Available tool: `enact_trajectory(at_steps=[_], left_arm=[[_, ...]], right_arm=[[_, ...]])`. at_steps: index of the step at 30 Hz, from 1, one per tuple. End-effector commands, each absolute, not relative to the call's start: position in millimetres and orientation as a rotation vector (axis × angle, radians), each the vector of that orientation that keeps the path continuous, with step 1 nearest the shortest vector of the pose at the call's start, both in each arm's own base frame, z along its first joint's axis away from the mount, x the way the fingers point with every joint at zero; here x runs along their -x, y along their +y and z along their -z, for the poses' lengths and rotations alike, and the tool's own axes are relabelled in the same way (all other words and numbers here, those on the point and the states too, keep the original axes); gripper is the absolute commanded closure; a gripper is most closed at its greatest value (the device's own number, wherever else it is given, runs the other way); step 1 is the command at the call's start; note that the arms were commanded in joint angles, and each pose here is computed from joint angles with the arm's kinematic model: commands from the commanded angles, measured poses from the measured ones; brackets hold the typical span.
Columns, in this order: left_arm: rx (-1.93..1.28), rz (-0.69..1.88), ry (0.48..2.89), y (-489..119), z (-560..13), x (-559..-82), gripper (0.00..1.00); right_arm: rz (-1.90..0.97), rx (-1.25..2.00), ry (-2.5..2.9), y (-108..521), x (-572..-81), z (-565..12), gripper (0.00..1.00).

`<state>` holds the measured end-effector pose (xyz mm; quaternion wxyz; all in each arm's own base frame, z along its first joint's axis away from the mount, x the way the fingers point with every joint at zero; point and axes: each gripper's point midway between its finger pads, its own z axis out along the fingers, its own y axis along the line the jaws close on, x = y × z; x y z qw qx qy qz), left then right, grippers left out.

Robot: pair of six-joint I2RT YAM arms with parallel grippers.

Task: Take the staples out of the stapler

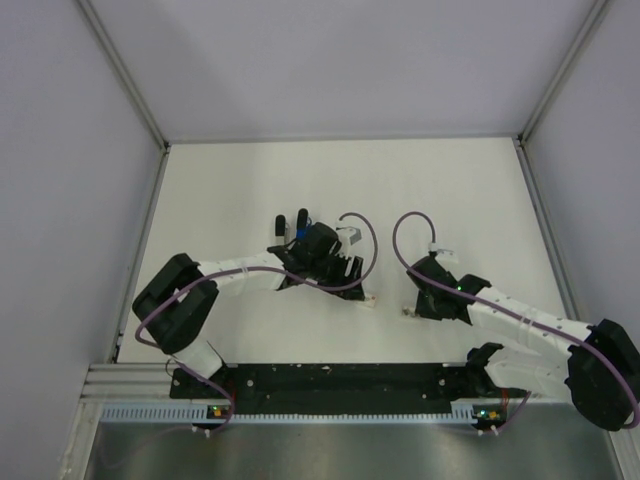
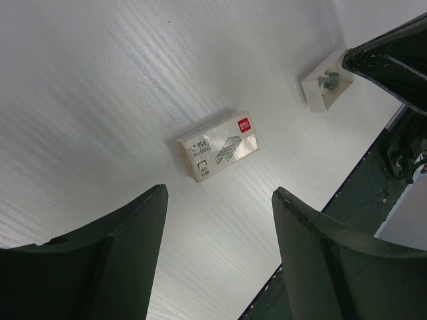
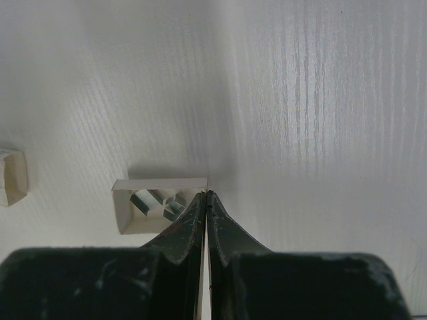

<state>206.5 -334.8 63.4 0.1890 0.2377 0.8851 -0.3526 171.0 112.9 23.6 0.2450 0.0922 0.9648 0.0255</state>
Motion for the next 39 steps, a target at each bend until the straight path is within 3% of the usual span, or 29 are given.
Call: enact_trajectory(at_steps=[1, 21, 28, 30, 34, 36, 39], left_arm=[[-0.676, 1.021, 2.403, -351.4, -83.3, -218.0, 0.3], [-0.65, 1.055, 2.396, -359.1, -75.1, -217.3, 0.3], [-0.634, 0.969, 2.403, -346.3, -69.3, -219.4, 0.37], [-0.613, 0.903, 2.417, -335.8, -67.4, -221.0, 0.44], [-0.582, 0.783, 2.428, -321.0, -62.6, -228.4, 0.84], [-0.58, 0.756, 2.441, -318.4, -57.9, -230.4, 0.98], [-0.579, 0.765, 2.461, -320.9, -50.8, -229.4, 1.0]], right_arm=[[-0.083, -0.257, 2.601, 117.7, -182.8, -34.6, 1.0], [-0.007, -0.217, 2.553, 141.7, -196.2, -55.0, 1.0], [0.003, -0.216, 2.541, 143.9, -197.6, -58.6, 1.0], [0.012, -0.218, 2.54, 142.2, -197.6, -58.5, 1.0], [0.009, -0.22, 2.539, 143.3, -198.0, -59.1, 1.0], [0.008, -0.226, 2.538, 143.4, -198.5, -59.3, 1.0], [0.004, -0.228, 2.539, 144.9, -198.4, -59.5, 1.0]])
